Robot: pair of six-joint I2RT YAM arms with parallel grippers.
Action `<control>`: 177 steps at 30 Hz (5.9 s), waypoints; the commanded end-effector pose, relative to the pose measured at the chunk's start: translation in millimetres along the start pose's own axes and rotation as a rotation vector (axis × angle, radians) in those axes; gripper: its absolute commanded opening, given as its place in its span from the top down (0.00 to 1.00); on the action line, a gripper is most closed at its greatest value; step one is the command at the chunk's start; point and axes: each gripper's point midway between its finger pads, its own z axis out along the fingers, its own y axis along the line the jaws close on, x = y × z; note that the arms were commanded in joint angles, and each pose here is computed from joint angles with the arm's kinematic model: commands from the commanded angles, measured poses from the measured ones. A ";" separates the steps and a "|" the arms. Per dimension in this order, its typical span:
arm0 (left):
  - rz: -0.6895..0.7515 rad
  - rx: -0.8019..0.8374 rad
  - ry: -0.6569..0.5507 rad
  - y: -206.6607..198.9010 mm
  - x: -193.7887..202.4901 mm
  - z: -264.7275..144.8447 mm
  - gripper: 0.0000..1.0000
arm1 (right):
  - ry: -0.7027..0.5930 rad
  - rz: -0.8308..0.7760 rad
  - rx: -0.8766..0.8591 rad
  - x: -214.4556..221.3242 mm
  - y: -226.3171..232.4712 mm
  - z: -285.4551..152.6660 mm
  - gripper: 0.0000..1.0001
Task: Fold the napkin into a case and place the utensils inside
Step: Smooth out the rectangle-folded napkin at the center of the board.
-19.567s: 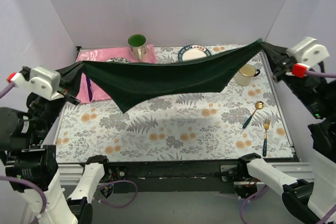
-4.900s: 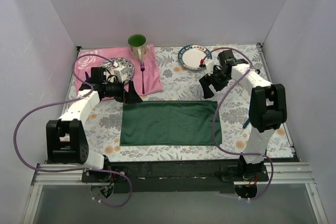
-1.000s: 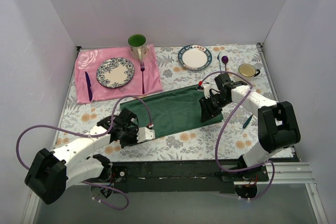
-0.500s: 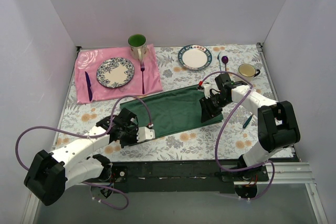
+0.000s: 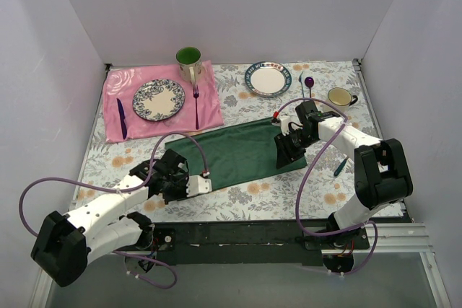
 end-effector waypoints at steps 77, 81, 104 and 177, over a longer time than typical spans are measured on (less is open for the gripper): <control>-0.566 0.042 -0.123 53.3 -28.5 30.8 0.02 | 0.139 -0.117 0.039 -13.7 -20.4 33.0 0.33; -0.538 0.069 -0.122 40.8 -35.0 27.3 0.02 | 0.155 -0.109 0.036 -1.7 -19.9 34.7 0.33; -0.923 0.141 -0.851 139.3 -175.9 -112.0 0.02 | -0.349 -0.286 -0.061 -160.5 58.7 -68.6 0.05; -1.819 0.348 -0.875 186.1 -21.3 27.8 0.02 | -0.187 0.338 -0.477 -50.8 -83.5 21.5 0.07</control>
